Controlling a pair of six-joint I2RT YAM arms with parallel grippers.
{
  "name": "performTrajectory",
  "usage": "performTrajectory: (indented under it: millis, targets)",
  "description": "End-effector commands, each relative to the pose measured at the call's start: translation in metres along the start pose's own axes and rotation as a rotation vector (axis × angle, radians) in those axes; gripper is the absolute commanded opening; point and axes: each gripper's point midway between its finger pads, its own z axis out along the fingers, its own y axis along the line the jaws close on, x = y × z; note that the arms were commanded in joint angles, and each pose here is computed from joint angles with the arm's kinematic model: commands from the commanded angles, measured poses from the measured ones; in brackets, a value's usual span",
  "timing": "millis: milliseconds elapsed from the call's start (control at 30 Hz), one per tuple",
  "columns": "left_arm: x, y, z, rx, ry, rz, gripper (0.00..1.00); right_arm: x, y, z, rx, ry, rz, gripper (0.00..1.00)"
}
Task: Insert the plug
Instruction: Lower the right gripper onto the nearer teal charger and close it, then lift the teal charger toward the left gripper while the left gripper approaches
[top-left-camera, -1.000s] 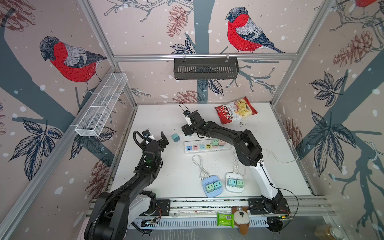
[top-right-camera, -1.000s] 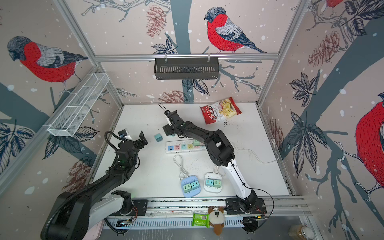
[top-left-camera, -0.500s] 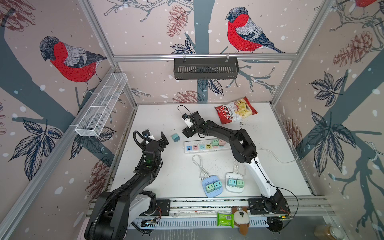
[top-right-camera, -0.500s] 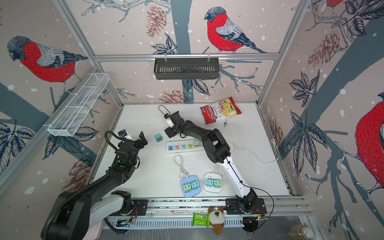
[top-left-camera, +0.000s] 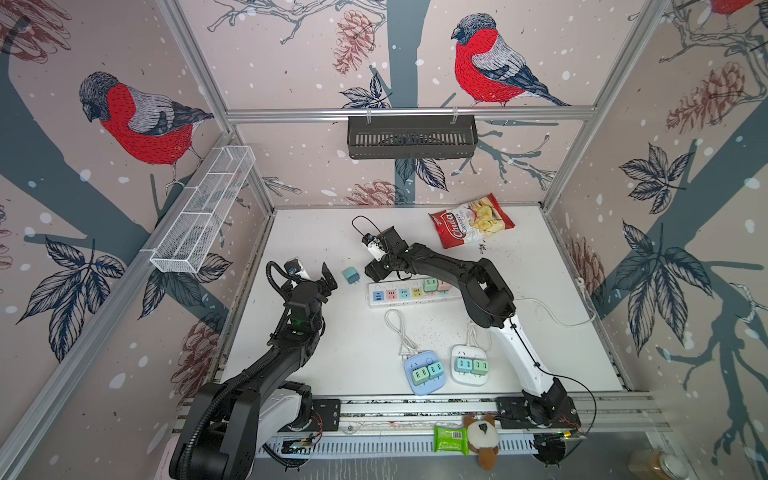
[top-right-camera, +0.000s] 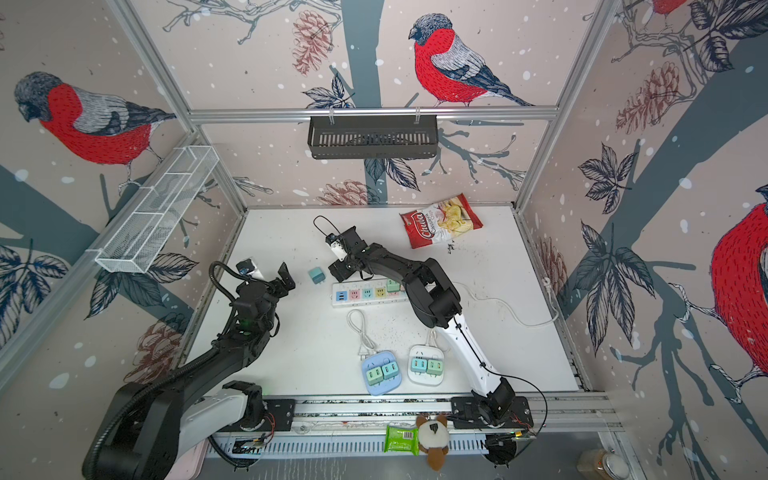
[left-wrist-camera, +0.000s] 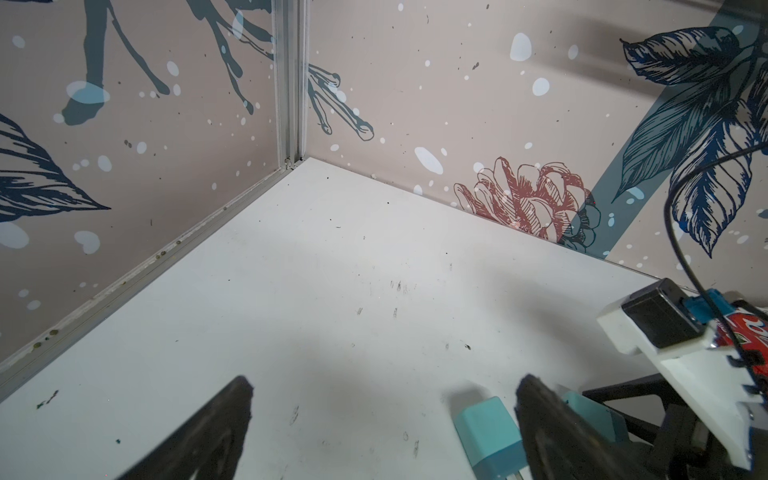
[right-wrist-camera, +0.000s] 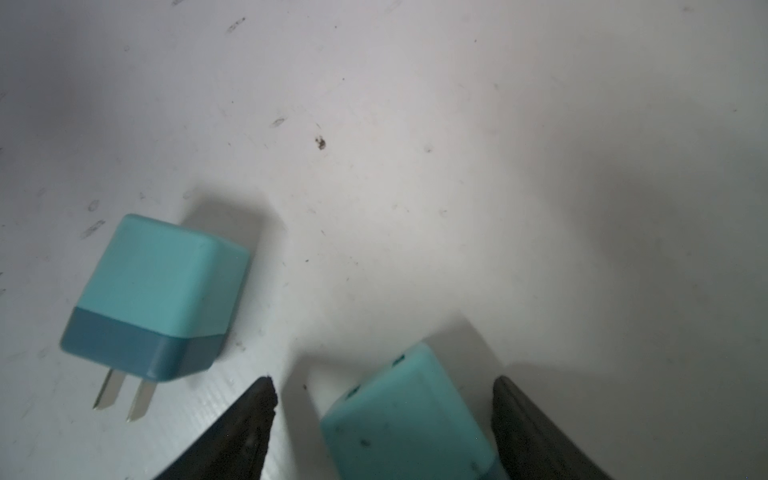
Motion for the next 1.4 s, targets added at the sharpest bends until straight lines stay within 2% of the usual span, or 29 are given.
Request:
performTrajectory:
  millis: [0,433,667,967,1233,1367]
  targets:
    - [-0.015,-0.005,0.000,0.023,-0.055,-0.039,0.98,-0.006,0.005,-0.008,-0.016,-0.014,-0.018,0.82]
    - [-0.015,-0.006,0.000,0.030,-0.055,-0.041,0.98,0.014,-0.007,-0.002,0.069,0.042,-0.025,0.67]
    - [-0.015,-0.006,0.001,0.030,-0.054,-0.044,0.98,0.020,-0.011,0.001,0.090,0.049,-0.013,0.46]
    - [-0.015,-0.006,0.000,0.036,-0.053,-0.042,0.98,-0.026,-0.002,-0.045,0.098,-0.107,-0.003,0.30]
    - [-0.015,-0.010,-0.001,0.061,-0.060,-0.045,0.98,-0.058,0.003,-0.111,0.107,-0.318,0.011,0.24]
    - [-0.013,-0.013,0.000,0.076,-0.054,-0.053,0.99,-0.055,-0.003,-0.143,0.126,-0.419,0.011,0.21]
